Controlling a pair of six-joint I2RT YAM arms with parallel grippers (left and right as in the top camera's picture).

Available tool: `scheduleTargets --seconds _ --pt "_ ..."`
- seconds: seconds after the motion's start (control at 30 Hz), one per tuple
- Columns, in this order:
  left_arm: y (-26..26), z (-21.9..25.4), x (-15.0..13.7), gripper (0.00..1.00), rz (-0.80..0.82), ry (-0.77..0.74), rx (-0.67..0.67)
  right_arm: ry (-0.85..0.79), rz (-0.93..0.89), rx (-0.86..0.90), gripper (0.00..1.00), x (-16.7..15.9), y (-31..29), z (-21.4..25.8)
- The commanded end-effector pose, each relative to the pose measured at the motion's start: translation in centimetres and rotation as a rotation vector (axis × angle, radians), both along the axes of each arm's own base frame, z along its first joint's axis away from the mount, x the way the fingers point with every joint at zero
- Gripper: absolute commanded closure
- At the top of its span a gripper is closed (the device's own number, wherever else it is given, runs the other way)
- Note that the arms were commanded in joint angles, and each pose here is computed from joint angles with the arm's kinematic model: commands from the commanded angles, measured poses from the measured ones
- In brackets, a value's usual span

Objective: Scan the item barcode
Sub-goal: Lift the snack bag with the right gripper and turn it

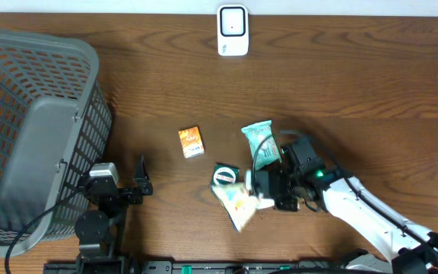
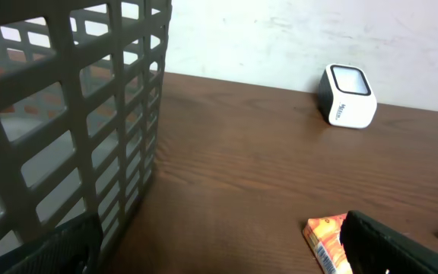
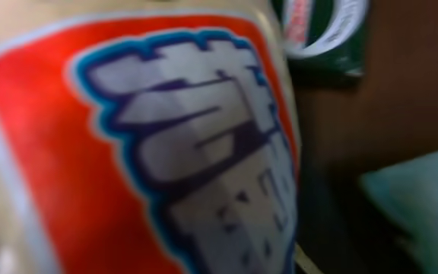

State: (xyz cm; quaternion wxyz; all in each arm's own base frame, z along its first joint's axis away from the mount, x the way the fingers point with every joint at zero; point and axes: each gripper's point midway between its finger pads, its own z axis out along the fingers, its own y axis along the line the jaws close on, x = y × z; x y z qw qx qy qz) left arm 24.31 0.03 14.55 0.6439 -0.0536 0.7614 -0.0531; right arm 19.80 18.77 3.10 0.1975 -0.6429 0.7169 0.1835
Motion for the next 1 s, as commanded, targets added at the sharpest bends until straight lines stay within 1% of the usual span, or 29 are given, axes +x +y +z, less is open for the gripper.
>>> scheduleTargets --seconds 0.0,0.1,0.17,0.23,0.33,0.4,0.53,0.67,0.77,0.97 --pt "-0.1 -1.5 -0.1 0.02 -0.002 0.042 -0.011 0.167 -0.233 0.177 0.99 1.9 3.1 4.6" --pt "-0.1 -1.5 -0.1 0.02 -0.002 0.042 -0.011 0.271 -0.388 0.256 0.99 3.6 4.4 8.2" --pt "-0.1 -1.5 -0.1 0.02 -0.002 0.042 -0.011 0.343 -0.446 0.331 0.99 4.4 5.3 10.8" --pt "-0.1 -1.5 -0.1 0.02 -0.002 0.042 -0.011 0.433 -0.445 0.450 0.99 4.8 6.4 14.3" --pt "-0.1 -1.5 -0.1 0.02 -0.002 0.042 -0.011 0.577 -0.372 0.678 0.99 5.3 7.8 20.6" --pt "-0.1 -1.5 -0.1 0.02 -0.002 0.042 -0.011 0.646 -0.355 0.789 0.99 6.1 8.3 23.8" --pt "-0.1 -1.5 -0.1 0.02 -0.002 0.042 -0.011 0.685 -0.440 0.969 0.99 9.1 8.9 29.5" --pt "-0.1 -1.5 -0.1 0.02 -0.002 0.042 -0.011 0.749 -0.475 1.159 0.99 10.2 8.6 35.2" --pt "-0.1 -1.5 -0.1 0.02 -0.002 0.042 -0.011 0.844 -0.494 1.236 0.99 10.2 8.1 37.6" --pt "-0.1 -1.5 -0.1 0.02 -0.002 0.042 -0.011 1.054 -0.586 1.208 0.99 10.3 8.1 37.4"
